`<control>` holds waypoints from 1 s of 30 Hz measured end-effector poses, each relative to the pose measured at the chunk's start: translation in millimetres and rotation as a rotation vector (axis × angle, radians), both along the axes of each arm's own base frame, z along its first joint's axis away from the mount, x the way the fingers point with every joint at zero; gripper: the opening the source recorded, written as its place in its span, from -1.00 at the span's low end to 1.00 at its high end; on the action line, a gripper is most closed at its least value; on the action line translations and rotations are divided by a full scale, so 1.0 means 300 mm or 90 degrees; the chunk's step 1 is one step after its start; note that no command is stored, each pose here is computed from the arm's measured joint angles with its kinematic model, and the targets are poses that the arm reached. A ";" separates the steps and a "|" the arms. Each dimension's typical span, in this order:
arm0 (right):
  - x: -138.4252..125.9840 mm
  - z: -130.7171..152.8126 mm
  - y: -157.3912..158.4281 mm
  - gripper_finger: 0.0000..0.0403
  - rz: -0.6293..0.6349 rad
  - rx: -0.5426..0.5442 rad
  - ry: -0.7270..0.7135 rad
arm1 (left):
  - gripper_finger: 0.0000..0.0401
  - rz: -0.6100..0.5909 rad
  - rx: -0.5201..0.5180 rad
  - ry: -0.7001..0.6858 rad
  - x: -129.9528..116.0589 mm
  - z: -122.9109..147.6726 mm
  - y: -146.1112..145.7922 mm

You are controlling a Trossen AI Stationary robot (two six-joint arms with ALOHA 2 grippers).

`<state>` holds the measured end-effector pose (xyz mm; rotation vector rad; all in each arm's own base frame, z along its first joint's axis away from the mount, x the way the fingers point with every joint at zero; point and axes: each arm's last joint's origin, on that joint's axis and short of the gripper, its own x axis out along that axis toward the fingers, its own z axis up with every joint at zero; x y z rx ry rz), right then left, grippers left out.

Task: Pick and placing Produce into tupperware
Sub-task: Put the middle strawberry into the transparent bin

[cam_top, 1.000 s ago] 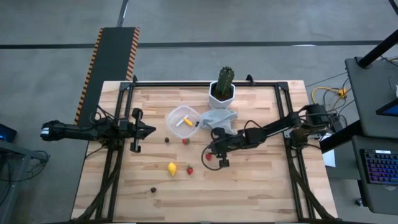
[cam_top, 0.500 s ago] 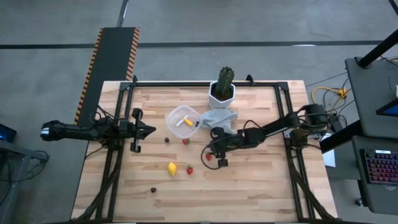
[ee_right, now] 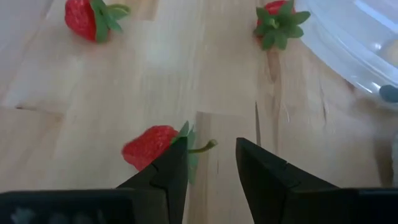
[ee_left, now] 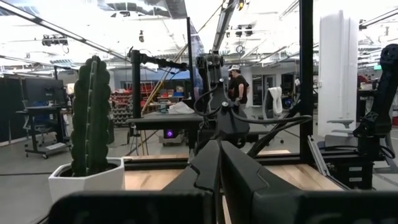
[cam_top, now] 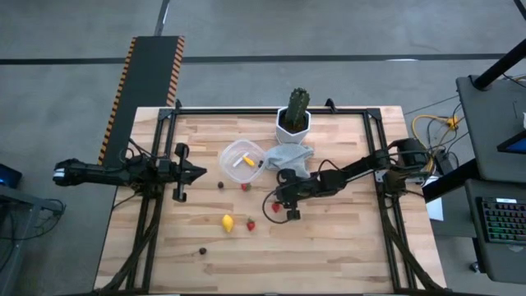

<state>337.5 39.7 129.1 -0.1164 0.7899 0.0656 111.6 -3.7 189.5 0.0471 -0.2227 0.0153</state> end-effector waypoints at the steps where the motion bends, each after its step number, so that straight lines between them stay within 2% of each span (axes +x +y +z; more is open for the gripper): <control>1: 0.000 -0.001 0.000 -0.37 0.000 0.000 0.001 | -1.00 0.000 0.000 0.000 0.000 0.000 0.000; 22: 0.000 0.004 0.000 -0.69 -0.003 0.004 -0.002 | -1.00 0.001 0.000 0.001 0.000 0.000 0.000; 30: 0.000 0.004 0.001 -0.74 -0.005 0.009 -0.002 | -1.00 0.001 0.000 0.001 0.000 0.000 0.000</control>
